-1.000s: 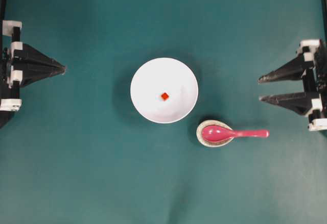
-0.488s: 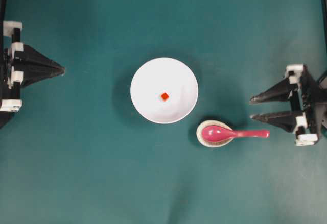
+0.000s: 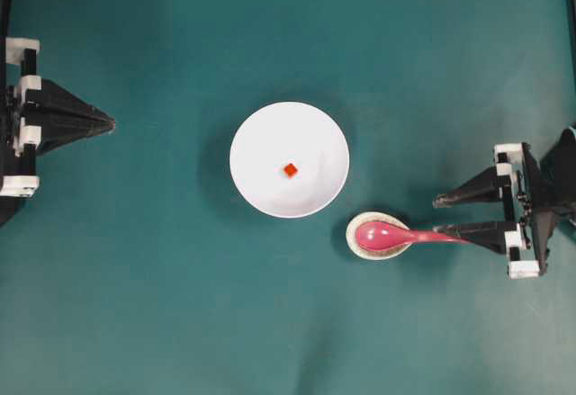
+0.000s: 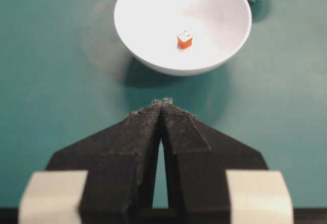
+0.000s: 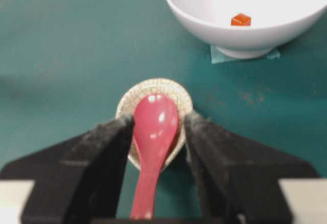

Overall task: Grip the spoon and scoop the red block from the bowl with right arm.
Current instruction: 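Lower the open right gripper around the pink spoon handle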

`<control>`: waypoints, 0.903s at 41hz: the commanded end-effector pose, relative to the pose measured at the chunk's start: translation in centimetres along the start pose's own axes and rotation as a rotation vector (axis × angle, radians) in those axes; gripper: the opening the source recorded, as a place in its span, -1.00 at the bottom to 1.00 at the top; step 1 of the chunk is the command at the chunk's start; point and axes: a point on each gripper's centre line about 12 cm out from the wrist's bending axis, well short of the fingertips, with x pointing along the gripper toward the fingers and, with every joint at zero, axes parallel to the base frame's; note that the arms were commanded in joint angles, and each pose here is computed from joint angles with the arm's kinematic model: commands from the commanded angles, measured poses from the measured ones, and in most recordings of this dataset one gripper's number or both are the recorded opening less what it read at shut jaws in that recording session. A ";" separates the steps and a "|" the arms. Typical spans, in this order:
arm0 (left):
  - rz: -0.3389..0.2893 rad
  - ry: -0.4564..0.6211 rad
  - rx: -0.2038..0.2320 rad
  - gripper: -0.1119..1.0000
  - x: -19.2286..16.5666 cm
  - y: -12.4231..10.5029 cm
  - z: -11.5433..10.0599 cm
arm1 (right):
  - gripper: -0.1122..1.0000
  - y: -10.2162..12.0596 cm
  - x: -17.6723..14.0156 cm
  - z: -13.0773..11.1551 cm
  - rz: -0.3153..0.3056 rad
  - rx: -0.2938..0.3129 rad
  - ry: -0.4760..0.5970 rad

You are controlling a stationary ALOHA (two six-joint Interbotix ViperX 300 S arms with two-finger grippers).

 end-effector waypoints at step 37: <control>0.005 -0.014 0.008 -0.80 0.1 0.1 0.8 | 0.12 1.4 0.6 -2.2 0.005 -0.029 0.092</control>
